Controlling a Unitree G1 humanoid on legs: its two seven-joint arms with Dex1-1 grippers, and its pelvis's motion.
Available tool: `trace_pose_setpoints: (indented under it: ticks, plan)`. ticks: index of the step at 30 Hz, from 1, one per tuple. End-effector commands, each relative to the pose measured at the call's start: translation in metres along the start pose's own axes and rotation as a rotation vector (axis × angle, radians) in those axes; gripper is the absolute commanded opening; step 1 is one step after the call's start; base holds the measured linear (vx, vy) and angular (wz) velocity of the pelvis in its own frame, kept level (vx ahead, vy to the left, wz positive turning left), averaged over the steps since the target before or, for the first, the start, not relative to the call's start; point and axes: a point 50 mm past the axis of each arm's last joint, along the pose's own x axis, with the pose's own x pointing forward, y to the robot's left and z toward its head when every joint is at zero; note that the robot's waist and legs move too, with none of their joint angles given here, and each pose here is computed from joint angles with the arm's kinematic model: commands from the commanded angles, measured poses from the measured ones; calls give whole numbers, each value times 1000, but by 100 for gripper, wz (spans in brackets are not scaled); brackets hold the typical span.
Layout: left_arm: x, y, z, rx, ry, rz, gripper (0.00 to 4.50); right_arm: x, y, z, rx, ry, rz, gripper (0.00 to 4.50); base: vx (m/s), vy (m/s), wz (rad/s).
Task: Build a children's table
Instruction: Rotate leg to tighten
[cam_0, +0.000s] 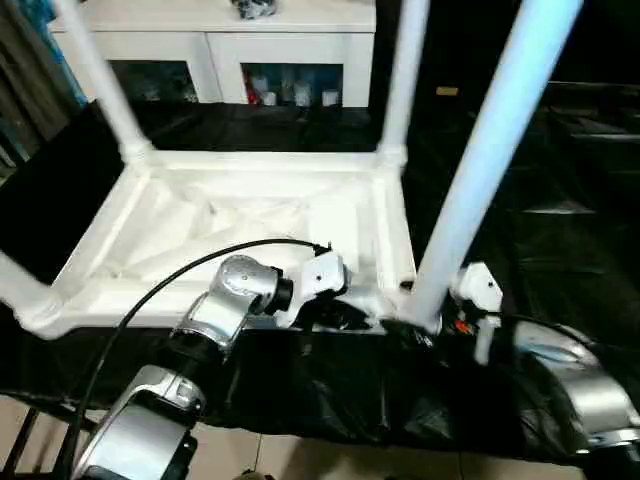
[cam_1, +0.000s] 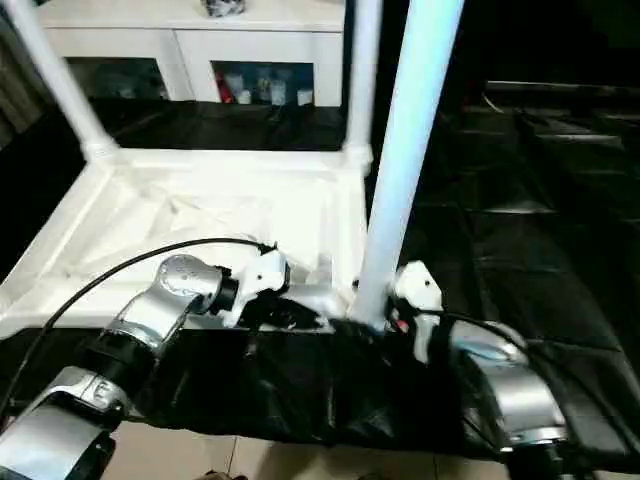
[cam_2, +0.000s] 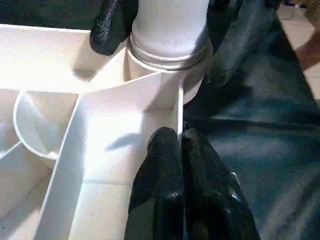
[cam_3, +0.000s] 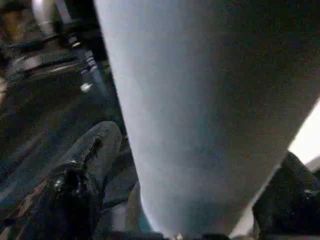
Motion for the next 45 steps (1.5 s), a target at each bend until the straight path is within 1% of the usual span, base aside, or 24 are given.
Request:
trace_pose_setpoints:
  ticks: [1,2,3,5,6,8,11,12,15,22,25,27,29,30,31,33,38,39,41,42,44,45]
  plan:
    - [6,-1,7,33,-8,-55,0,11,17,-3,21,19,161,382,0,0,0]
    - [4,-2,6,35,-4,-63,0,9,15,-2,16,26,172,368,0,0,0]
    - [3,-1,6,39,-2,-70,0,8,14,-1,14,30,179,368,0,0,0]
    - [0,-2,5,41,3,-90,0,6,12,2,8,33,193,340,0,0,0]
    - [-1,-2,5,44,6,-98,0,6,11,4,5,35,199,334,0,0,0]
    - [-2,-2,5,46,8,-103,0,6,11,5,6,38,207,329,0,0,0]
    - [-4,-3,4,49,10,-113,0,6,11,6,0,51,232,287,0,0,0]
    - [-4,-3,4,49,11,-113,0,6,12,6,0,53,239,287,0,0,0]
    - [-5,-3,3,47,11,-117,0,7,12,6,2,56,256,259,0,0,0]
    - [-6,-3,1,35,10,-112,0,9,14,5,19,50,259,248,0,0,0]
    - [-5,-2,2,20,2,-87,0,10,13,4,35,33,219,248,0,0,0]
    - [-1,3,2,-7,-4,-18,0,16,7,-1,63,17,82,248,0,0,0]
    - [0,4,3,-13,-4,-2,0,17,5,-2,62,17,44,248,0,0,0]
    - [4,6,3,-31,-6,42,0,22,-2,-6,67,16,-65,248,0,0,0]
    - [5,7,3,-35,-6,51,0,23,-3,-7,70,15,-87,248,0,0,0]
    - [16,10,6,-70,-12,130,0,33,-11,-12,105,3,-262,248,0,0,0]
    - [39,13,14,-127,-30,228,0,53,-15,-13,192,-40,-471,248,0,0,0]
    - [39,13,14,-127,-30,228,0,53,-15,-13,192,-40,-471,248,0,0,0]
    - [48,14,18,-147,-37,273,0,61,-17,-12,218,-54,-556,248,0,0,0]
    - [59,14,24,-160,-44,311,0,70,-19,-10,243,-68,-644,248,0,0,0]
    - [65,14,27,-162,-49,338,0,77,-18,-8,253,-74,-668,248,0,0,0]
    - [68,13,28,-155,-51,340,0,83,-15,-6,242,-76,-657,248,0,0,0]
